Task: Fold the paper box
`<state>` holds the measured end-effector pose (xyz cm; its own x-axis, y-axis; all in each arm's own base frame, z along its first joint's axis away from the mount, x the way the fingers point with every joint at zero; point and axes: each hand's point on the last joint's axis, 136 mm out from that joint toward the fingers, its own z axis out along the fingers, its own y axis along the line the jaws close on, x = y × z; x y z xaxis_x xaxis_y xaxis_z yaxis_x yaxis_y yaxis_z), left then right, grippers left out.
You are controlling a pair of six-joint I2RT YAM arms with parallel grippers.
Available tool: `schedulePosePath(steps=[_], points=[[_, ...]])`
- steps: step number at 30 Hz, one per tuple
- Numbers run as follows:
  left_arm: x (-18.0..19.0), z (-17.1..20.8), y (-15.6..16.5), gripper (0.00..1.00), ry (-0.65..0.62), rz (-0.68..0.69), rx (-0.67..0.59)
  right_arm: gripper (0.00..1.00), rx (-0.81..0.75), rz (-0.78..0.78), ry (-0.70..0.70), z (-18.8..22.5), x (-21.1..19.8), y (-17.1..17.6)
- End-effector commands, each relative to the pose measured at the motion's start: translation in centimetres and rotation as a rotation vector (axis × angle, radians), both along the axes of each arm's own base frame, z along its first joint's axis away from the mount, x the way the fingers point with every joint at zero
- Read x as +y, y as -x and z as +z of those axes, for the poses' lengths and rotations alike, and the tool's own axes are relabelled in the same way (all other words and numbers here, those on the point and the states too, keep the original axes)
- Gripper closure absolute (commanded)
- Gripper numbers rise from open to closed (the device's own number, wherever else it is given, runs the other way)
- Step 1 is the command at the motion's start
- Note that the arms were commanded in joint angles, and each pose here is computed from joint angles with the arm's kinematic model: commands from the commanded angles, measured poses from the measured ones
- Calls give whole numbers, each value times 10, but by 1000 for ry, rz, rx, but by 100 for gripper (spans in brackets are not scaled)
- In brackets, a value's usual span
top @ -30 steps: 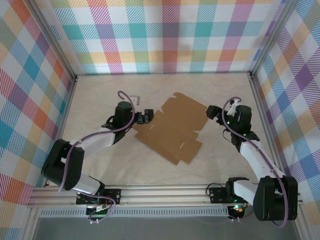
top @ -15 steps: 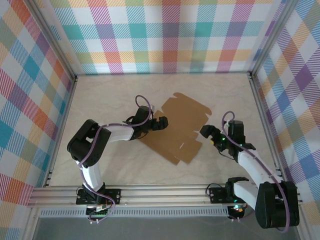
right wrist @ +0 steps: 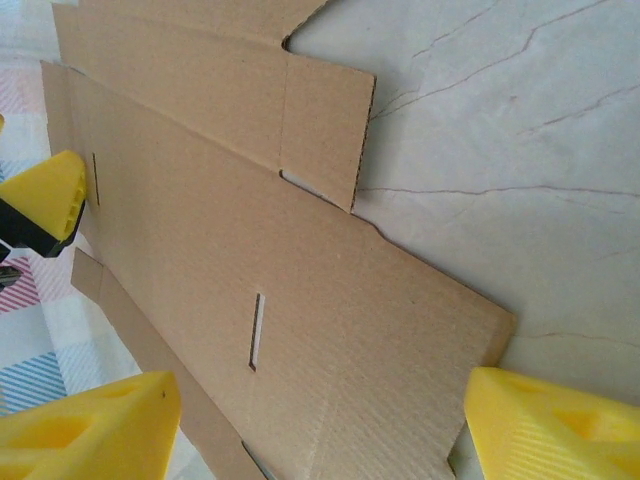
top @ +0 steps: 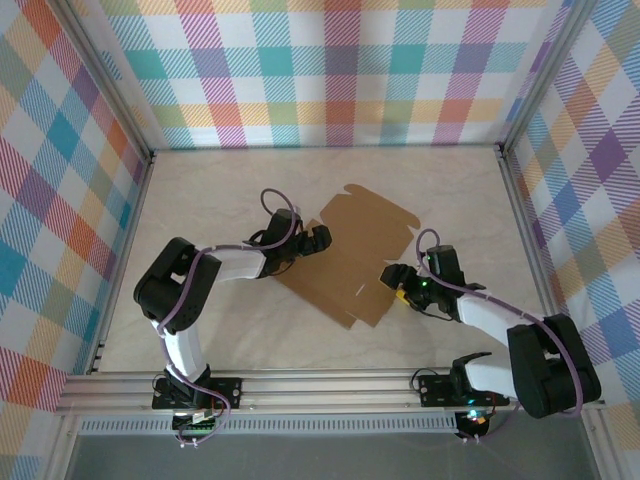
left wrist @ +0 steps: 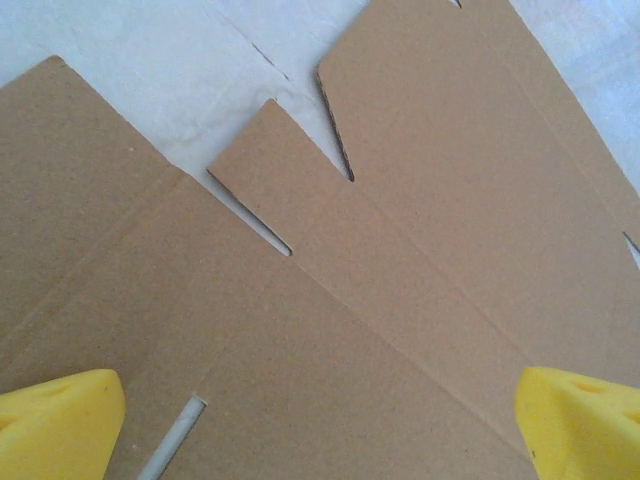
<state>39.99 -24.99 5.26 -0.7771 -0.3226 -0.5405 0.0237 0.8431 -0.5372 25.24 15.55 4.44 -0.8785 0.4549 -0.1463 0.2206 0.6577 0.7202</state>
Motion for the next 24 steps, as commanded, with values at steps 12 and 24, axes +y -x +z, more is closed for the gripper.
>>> schedulePosePath(steps=[12, 24], points=[[8, -19, -33, 0, -40, -7, 79, 31, -10, 38, 11, -7, 18, -6], [28, 8, -16, 0, -6, 22, 48, 44, -46, 36, 14, 2, 26, -32]])
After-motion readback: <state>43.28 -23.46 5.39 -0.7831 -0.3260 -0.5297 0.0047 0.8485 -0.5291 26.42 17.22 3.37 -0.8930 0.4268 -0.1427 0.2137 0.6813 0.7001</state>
